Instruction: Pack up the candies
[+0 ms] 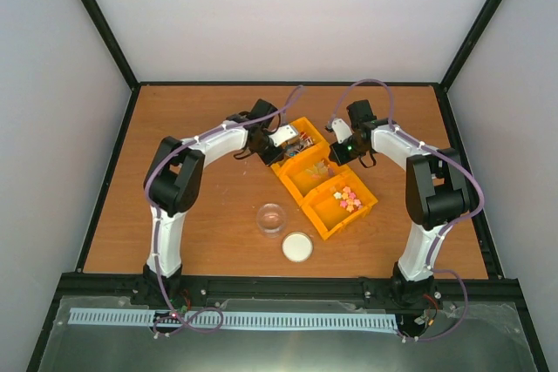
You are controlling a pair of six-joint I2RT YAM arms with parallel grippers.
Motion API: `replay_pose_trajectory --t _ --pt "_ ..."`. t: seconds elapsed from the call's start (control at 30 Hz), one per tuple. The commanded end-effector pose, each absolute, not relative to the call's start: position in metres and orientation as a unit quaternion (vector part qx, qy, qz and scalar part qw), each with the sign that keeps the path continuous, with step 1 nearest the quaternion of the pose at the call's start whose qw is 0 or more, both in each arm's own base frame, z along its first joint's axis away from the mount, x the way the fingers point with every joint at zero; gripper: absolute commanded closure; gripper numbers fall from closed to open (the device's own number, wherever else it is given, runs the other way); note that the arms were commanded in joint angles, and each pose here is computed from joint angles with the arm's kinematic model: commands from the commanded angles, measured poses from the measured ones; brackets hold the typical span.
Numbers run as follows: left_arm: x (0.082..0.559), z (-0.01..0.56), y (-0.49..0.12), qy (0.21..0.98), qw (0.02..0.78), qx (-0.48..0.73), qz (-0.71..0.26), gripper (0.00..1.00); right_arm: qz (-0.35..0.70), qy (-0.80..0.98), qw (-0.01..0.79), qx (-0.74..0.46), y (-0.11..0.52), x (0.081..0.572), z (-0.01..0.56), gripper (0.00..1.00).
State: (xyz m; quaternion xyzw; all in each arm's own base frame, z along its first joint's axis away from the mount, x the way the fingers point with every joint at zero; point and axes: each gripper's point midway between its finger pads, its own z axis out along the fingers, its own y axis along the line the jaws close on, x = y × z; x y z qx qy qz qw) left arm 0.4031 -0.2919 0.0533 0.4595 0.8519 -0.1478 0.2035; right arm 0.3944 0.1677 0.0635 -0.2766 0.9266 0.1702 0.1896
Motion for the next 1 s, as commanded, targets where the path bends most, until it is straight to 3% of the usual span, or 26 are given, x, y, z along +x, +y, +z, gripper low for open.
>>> replay_pose_trajectory --t 0.0,0.57,0.97 --pt "0.423 0.078 -0.306 0.830 0.275 0.451 -0.179 0.99 0.201 0.914 0.165 -0.311 0.190 0.379 0.041 0.97" --pt "0.424 0.124 -0.298 0.805 0.339 0.434 -0.218 0.99 0.207 0.915 0.159 -0.308 0.192 0.378 0.038 0.97" --pt "0.420 0.119 -0.277 0.801 0.351 0.434 -0.215 0.99 0.207 0.916 0.156 -0.307 0.191 0.378 0.037 0.97"
